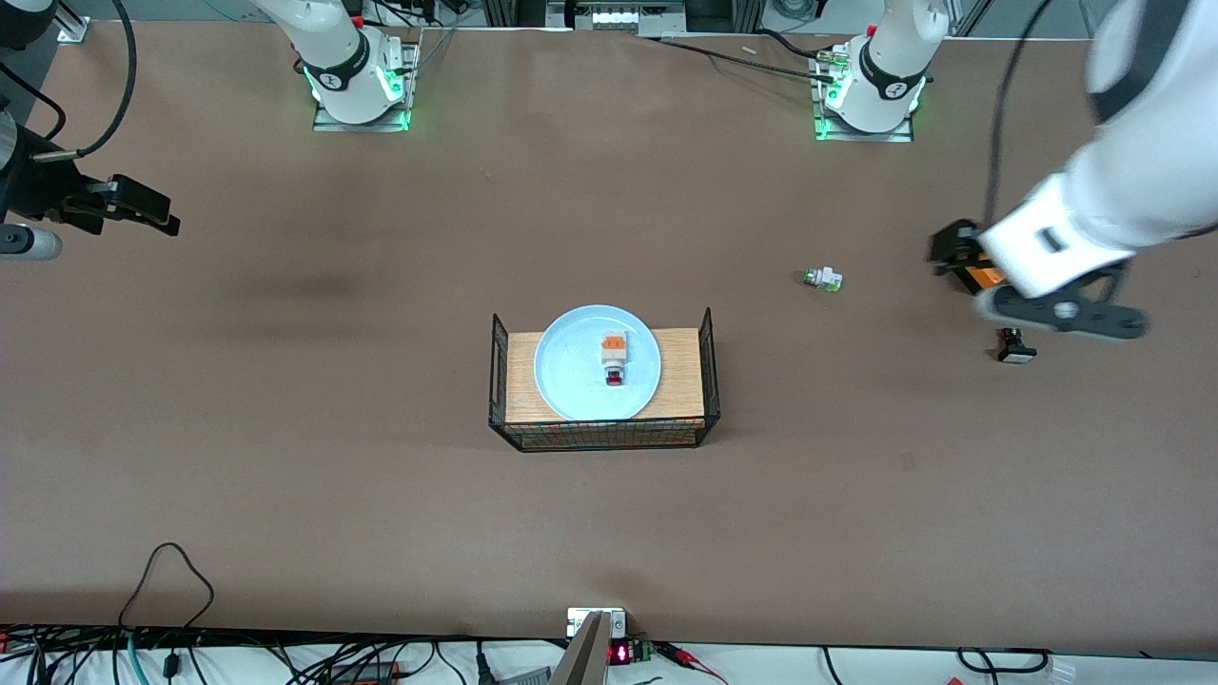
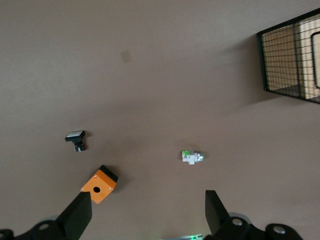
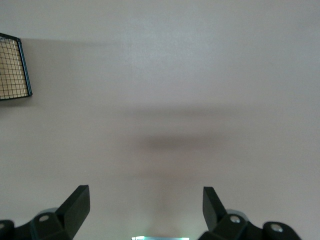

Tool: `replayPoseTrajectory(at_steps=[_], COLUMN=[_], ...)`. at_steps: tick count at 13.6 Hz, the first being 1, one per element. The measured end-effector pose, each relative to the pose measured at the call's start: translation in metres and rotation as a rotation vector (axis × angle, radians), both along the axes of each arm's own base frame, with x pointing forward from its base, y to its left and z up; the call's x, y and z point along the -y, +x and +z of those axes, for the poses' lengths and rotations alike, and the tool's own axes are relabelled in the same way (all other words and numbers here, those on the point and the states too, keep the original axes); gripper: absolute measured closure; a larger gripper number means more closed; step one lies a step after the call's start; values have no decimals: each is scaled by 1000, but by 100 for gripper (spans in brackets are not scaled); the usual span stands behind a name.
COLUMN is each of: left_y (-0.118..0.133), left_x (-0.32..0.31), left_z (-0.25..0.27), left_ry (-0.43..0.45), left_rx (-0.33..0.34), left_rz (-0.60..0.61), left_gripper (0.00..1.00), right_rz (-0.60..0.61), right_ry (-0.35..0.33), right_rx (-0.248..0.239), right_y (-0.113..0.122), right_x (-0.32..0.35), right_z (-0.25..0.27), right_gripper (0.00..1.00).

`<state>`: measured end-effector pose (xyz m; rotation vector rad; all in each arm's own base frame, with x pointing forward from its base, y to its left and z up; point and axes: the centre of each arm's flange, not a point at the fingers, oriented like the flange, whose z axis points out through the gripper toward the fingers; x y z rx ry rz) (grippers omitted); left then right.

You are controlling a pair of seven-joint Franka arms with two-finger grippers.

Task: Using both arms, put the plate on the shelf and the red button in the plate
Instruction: 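Release the button and withdraw the left gripper toward its side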

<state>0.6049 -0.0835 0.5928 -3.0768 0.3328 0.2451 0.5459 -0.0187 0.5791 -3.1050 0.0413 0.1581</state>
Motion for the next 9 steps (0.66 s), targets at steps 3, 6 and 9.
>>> replayPoseTrajectory(at_steps=[3,6,9], left_y=[-18,-42,-54], left_x=[-64,-84,-75], left_z=[-10,-10,-5], left_ry=[-21,-28,-34], left_rx=[106,127,110], left_rz=[-10,15,57], left_gripper=[0,0,0], right_rz=[1,2,3], right_ry=[-1,-6,-7], right_rx=[-13,-21,-21], right_y=[-1,-2,-2], right_x=[0,0,0], right_z=[-1,-2,-1], right_gripper=[0,0,0])
